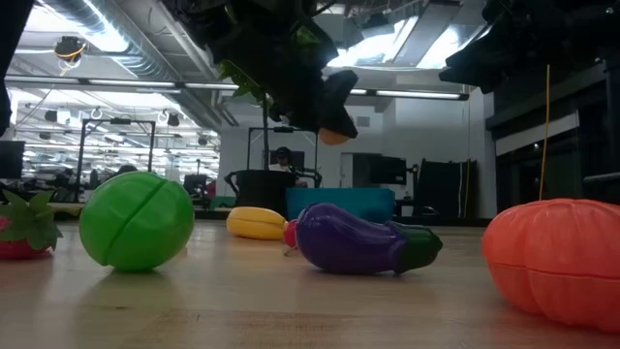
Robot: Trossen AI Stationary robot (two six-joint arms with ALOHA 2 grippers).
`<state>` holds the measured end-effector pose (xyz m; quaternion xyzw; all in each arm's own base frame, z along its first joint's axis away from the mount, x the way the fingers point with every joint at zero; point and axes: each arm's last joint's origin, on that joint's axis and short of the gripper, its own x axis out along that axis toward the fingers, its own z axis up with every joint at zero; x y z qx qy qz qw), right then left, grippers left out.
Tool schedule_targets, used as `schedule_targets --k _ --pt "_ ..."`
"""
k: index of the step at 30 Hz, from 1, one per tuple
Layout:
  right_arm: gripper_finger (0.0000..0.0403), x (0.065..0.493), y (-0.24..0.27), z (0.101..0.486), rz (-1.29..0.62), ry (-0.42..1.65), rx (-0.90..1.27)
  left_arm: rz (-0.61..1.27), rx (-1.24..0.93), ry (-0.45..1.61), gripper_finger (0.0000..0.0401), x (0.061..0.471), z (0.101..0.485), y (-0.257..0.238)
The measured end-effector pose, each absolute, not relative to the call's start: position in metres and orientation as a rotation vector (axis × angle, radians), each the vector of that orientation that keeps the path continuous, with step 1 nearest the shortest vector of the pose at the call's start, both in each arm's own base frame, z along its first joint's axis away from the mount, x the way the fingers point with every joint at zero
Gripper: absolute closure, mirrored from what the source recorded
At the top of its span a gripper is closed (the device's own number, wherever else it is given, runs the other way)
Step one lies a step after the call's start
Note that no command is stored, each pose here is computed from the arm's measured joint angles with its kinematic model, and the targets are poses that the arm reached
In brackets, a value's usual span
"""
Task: Pick and placing Produce into tupperware
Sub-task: Put the brown potato into the blue container
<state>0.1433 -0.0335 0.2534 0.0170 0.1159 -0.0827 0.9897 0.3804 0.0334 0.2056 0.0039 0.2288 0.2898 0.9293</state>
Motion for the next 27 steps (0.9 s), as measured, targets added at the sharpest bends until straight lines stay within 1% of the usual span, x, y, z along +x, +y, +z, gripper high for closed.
schedule_targets --k 7,13,21,27 --pt "0.0186 0.143 -0.034 0.253 -0.166 0.234 0.031 0.55 0.06 0.563 0.0232 0.39 0.218 0.042" --pt "0.0186 0.143 -0.034 0.252 -0.166 0.248 0.032 0.553 0.114 0.63 0.0232 0.411 0.226 0.054" --pt "0.0186 0.142 -0.034 0.25 -0.168 0.272 0.032 0.597 0.124 0.675 0.0232 0.432 0.211 0.077" --pt "0.0186 0.142 -0.034 0.248 -0.17 0.294 0.018 0.639 0.117 0.693 0.0232 0.436 0.202 0.095"
